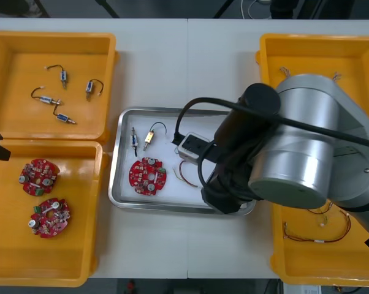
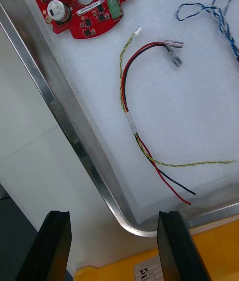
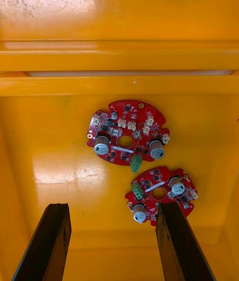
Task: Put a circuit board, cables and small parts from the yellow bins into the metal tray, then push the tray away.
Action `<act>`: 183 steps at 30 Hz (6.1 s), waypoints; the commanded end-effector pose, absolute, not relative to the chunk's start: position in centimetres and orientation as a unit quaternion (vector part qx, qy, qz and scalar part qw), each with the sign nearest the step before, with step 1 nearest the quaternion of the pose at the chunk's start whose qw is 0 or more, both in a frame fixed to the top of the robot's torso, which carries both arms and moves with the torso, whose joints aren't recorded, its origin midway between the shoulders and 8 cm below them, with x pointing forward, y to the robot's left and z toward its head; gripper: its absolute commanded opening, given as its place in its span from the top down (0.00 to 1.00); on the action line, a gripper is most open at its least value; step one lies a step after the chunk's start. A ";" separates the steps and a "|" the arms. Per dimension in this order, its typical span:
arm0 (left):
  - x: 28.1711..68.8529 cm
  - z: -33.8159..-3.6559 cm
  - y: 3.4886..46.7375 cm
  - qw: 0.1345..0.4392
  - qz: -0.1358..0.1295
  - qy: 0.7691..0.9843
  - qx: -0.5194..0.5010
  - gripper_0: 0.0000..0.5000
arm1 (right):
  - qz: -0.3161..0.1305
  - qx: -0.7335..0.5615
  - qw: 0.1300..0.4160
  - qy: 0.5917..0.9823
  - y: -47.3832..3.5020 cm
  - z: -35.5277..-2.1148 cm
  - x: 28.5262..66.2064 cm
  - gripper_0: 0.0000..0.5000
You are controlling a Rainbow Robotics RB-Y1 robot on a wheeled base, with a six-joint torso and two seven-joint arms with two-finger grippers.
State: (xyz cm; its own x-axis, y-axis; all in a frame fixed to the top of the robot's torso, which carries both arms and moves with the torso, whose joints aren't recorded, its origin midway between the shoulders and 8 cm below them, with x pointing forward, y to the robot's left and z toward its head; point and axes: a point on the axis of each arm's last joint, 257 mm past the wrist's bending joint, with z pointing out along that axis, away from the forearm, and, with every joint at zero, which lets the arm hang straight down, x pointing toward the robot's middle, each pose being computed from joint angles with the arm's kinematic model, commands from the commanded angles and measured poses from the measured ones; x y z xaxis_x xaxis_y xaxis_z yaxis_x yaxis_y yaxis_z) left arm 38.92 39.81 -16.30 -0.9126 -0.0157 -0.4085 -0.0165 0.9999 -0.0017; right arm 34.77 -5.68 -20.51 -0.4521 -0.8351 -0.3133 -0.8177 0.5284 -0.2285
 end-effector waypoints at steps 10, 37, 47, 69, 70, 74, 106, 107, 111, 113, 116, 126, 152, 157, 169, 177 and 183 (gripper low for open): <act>39.2 -14.7 42.0 0.240 0.033 0.970 0.005 0.00 | -0.116 -0.622 0.198 0.748 -0.8 -24.6 35.0 0.00; 38.9 -14.9 42.3 0.239 0.032 0.971 0.000 0.00 | -0.137 -0.662 0.220 0.703 2.8 -30.9 36.3 0.00; 38.9 -14.9 42.3 0.239 0.032 0.971 0.000 0.00 | -0.143 -0.666 0.217 0.699 3.0 -30.6 36.3 0.93; 38.9 -14.9 42.3 0.239 0.032 0.971 0.000 0.00 | -0.197 -0.678 0.256 0.660 1.9 -28.4 40.2 1.00; 38.9 -14.9 42.3 0.239 0.032 0.971 0.000 0.00 | -0.205 -0.677 0.258 0.658 1.6 -28.0 40.7 1.00; 38.9 -14.9 42.3 0.239 0.032 0.971 0.000 0.00 | -0.226 -0.674 0.271 0.649 1.5 -26.3 42.4 1.00; 38.9 -14.9 42.3 0.239 0.032 0.971 0.000 0.00 | -0.351 -0.594 0.338 0.641 1.8 -16.7 52.7 1.00; 38.9 -14.9 42.3 0.239 0.032 0.971 0.000 0.00 | -0.350 -0.594 0.340 0.640 1.9 -16.7 52.8 1.00; 38.9 -14.9 42.3 0.239 0.032 0.971 0.000 0.00 | -0.355 -0.591 0.348 0.635 2.1 -15.9 53.5 1.00; 38.9 -14.9 42.3 0.239 0.032 0.971 0.000 0.00 | -0.357 -0.590 0.350 0.634 2.1 -15.7 53.8 1.00; 38.9 -14.9 42.3 0.239 0.032 0.971 0.000 0.00 | -0.359 -0.592 0.361 0.625 2.7 -15.0 54.6 1.00; 38.9 -14.9 42.3 0.239 0.032 0.971 0.000 0.00 | -0.362 -0.592 0.389 0.605 3.7 -14.3 57.3 1.00; 38.9 -14.9 42.3 0.239 0.032 0.971 0.000 0.00 | -0.378 -0.570 0.415 0.600 2.3 -13.0 63.4 1.00; 38.9 -14.9 42.3 0.239 0.032 0.971 0.000 0.00 | -0.375 -0.564 0.415 0.607 2.2 -12.8 63.7 0.94; 38.9 -14.9 42.3 0.239 0.032 0.971 0.000 0.00 | -0.332 -0.537 0.407 0.660 3.3 -13.4 61.0 0.00; 38.9 -14.9 42.3 0.239 0.032 0.971 0.000 0.00 | -0.278 -0.532 0.384 0.702 4.6 -14.7 55.8 0.00; 38.9 -14.9 42.3 0.239 0.032 0.971 0.000 0.00 | -0.252 -0.522 0.370 0.726 4.0 -14.6 52.4 0.00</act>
State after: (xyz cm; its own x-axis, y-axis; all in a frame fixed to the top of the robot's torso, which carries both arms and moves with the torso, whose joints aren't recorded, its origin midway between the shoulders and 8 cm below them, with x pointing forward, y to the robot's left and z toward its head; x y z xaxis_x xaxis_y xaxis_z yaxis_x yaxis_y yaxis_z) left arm 38.99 40.31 -16.90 -0.9029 -0.0344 -0.4285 -0.0323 0.9994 -0.0124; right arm 54.38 2.34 -15.42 -0.2162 -0.9478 -0.2342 -0.5317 0.3155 -0.7860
